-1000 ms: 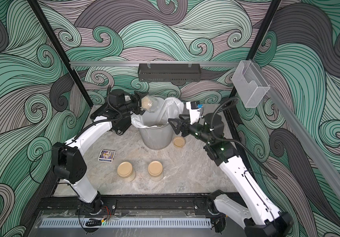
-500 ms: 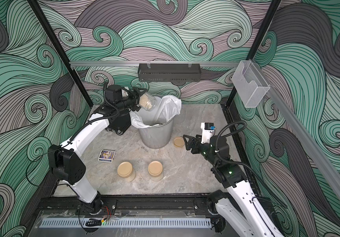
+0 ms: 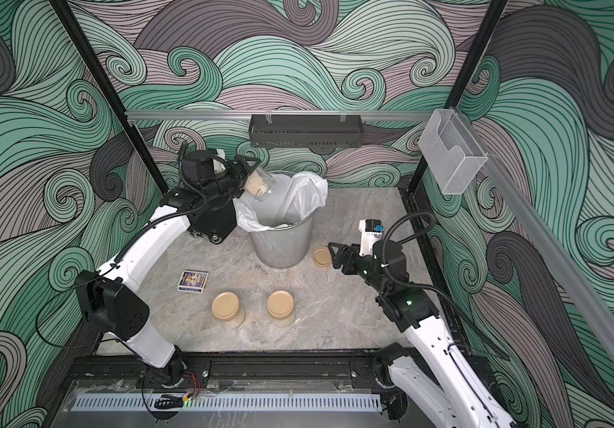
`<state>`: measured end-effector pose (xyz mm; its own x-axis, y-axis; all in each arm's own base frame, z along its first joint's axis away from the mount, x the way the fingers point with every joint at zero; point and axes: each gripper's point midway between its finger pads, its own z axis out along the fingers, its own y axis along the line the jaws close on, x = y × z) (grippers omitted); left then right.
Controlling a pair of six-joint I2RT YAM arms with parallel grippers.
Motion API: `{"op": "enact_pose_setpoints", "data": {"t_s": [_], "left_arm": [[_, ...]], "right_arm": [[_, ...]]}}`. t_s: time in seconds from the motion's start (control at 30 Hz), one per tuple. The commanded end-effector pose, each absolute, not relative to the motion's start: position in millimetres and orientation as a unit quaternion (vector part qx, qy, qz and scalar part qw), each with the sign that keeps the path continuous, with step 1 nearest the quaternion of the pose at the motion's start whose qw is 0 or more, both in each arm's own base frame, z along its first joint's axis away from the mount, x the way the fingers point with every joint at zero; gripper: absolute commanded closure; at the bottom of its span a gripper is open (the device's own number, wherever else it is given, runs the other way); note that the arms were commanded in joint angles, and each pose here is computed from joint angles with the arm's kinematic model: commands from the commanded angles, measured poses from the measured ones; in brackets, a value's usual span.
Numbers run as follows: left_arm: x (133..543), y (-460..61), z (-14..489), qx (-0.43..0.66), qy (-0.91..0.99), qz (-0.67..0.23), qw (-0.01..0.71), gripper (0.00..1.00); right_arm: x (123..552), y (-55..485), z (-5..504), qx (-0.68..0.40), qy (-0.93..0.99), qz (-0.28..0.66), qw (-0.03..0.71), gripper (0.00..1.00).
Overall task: Empty moldy rice from jars
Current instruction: Pour the moldy rice from the jar into the trash bin.
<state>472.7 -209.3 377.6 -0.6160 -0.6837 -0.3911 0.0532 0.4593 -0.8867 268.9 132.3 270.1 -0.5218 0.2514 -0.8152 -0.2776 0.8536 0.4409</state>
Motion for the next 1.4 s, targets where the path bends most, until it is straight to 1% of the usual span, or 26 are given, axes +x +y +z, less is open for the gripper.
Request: {"op": "enact_pose_setpoints", "data": {"t_s": [0.0, 0.33, 0.93, 1.37], "left_arm": [[459, -195, 439, -0.176, 0.723, -0.478, 0.466, 0.63], [459, -185, 440, -0.166, 0.729, -0.441, 0.496, 0.63], [463, -176, 444, -0.146, 0.741, -0.39, 0.527, 0.64], [457, -185, 449, -0.12, 0.75, -0.363, 0.54, 0.65]], "right_arm": [[271, 134, 275, -0.007, 0.821, 0.281, 0.497, 0.18], [275, 136, 270, 0.0, 0.824, 0.286, 0.49, 0.18], [275, 136, 263, 0.003, 0.824, 0.286, 0.49, 0.18], [274, 137, 260, 0.002, 0.82, 0.293, 0.492, 0.18]]}}
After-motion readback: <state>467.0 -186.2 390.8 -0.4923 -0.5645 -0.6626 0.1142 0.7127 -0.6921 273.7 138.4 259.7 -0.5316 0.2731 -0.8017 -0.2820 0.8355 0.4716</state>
